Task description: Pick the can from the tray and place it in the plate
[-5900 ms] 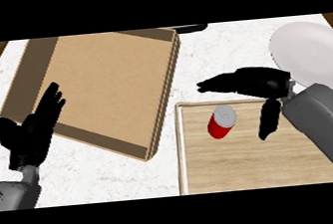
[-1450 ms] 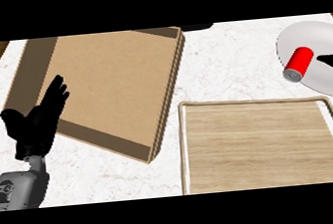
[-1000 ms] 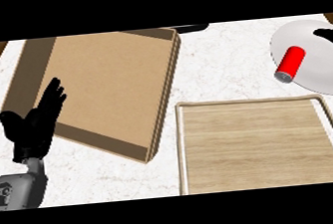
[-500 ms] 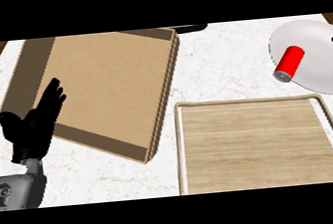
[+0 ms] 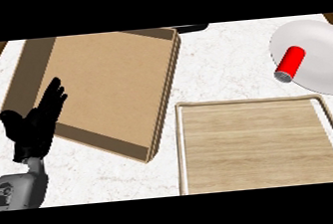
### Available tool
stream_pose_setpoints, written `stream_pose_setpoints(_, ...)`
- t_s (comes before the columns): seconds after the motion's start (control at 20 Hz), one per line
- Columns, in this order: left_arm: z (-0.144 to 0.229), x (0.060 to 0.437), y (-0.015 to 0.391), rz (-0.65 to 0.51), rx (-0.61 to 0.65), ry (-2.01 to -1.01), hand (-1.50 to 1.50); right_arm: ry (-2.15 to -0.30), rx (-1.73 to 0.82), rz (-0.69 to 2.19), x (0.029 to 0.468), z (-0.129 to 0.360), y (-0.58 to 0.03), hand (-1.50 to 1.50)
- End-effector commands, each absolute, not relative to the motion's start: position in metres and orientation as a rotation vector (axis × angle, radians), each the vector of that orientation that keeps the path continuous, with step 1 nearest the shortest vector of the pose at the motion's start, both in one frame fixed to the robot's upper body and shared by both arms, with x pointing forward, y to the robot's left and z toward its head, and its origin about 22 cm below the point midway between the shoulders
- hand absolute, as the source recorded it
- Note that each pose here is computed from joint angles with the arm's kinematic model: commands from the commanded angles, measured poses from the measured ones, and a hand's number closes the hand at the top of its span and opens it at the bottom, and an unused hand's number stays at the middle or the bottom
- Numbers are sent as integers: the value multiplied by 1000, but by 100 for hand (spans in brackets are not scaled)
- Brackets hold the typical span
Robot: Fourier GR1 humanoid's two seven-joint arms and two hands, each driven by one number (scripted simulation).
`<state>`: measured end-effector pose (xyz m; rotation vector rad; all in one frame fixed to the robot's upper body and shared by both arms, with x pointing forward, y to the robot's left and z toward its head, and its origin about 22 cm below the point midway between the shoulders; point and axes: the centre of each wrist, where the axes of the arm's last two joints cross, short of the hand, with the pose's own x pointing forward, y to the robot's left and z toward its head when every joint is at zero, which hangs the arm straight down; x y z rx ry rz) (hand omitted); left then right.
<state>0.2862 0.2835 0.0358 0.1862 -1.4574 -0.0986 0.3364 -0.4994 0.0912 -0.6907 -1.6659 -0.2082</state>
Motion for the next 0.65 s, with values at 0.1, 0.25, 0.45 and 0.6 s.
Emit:
stream_pose_setpoints(0.1,33,281,281,-99,159,-1396,0,-1651,-717,-210,315,60,-503,-150)
stream_pose_setpoints(0.25,38,286,295,-85,170,-1403,0,-1643,-737,-209,295,67,-531,-150)
stream_pose_setpoints(0.45,37,292,280,-93,160,-1412,0,-1597,-762,-184,288,71,-539,-150)
stream_pose_setpoints(0.6,9,280,268,-93,167,-1401,0,-1569,-768,-206,282,82,-550,-150)
